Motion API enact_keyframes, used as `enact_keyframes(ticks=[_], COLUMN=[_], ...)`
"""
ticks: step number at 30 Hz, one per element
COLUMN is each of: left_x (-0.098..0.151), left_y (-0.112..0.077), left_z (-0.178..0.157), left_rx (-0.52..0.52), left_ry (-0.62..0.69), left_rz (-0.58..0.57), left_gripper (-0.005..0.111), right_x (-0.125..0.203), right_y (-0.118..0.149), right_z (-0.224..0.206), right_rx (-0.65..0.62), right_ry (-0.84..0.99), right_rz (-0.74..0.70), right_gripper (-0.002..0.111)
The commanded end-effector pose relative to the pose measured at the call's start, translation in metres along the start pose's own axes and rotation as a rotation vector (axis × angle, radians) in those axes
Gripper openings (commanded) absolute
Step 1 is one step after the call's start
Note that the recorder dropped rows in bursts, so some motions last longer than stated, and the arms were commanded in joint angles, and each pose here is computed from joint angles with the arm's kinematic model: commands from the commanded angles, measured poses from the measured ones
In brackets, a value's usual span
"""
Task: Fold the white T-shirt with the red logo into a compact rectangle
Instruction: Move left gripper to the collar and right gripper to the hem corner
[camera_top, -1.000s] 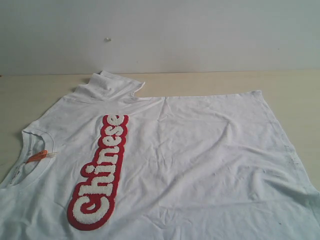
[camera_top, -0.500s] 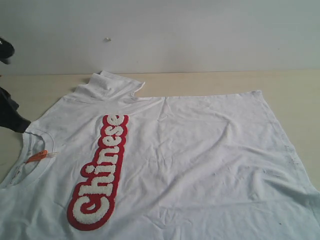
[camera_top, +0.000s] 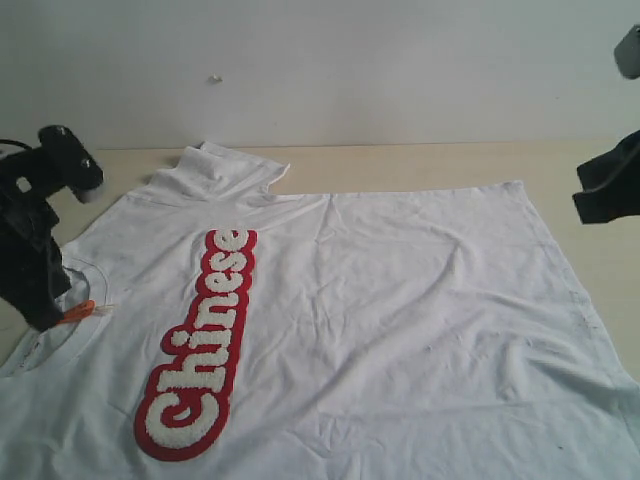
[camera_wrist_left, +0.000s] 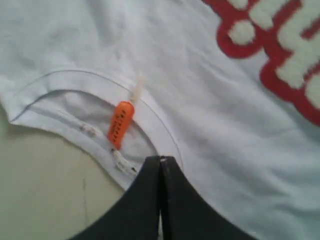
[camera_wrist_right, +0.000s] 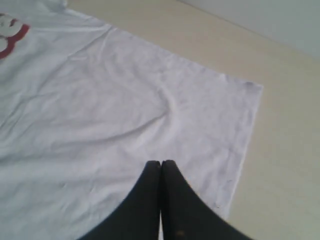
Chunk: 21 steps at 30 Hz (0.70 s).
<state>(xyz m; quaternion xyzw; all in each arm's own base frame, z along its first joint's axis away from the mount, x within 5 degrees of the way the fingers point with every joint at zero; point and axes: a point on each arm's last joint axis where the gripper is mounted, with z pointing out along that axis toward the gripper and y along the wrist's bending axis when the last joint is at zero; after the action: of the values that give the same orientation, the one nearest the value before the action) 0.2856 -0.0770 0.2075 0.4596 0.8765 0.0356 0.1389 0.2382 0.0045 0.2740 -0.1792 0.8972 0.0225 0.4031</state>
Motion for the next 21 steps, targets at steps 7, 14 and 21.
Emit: enact_keyframes(ticks=[7, 14, 21], left_x=[0.001, -0.005, -0.003], left_y=[-0.003, 0.004, 0.005], left_z=[0.015, 0.015, 0.015], left_rx=[0.036, -0.047, -0.054], left_ry=[0.033, -0.017, 0.001], left_rz=[0.416, 0.363, 0.423], left_gripper=[0.052, 0.087, 0.061], right_x=[0.002, 0.002, 0.002], right_y=[0.025, 0.025, 0.025], right_z=[0.029, 0.03, 0.03], right_rx=[-0.149, -0.151, -0.152], right_ry=[0.079, 0.081, 0.082], right_rz=[-0.232, -0.23, -0.23], right_gripper=[0.0, 0.0, 0.0])
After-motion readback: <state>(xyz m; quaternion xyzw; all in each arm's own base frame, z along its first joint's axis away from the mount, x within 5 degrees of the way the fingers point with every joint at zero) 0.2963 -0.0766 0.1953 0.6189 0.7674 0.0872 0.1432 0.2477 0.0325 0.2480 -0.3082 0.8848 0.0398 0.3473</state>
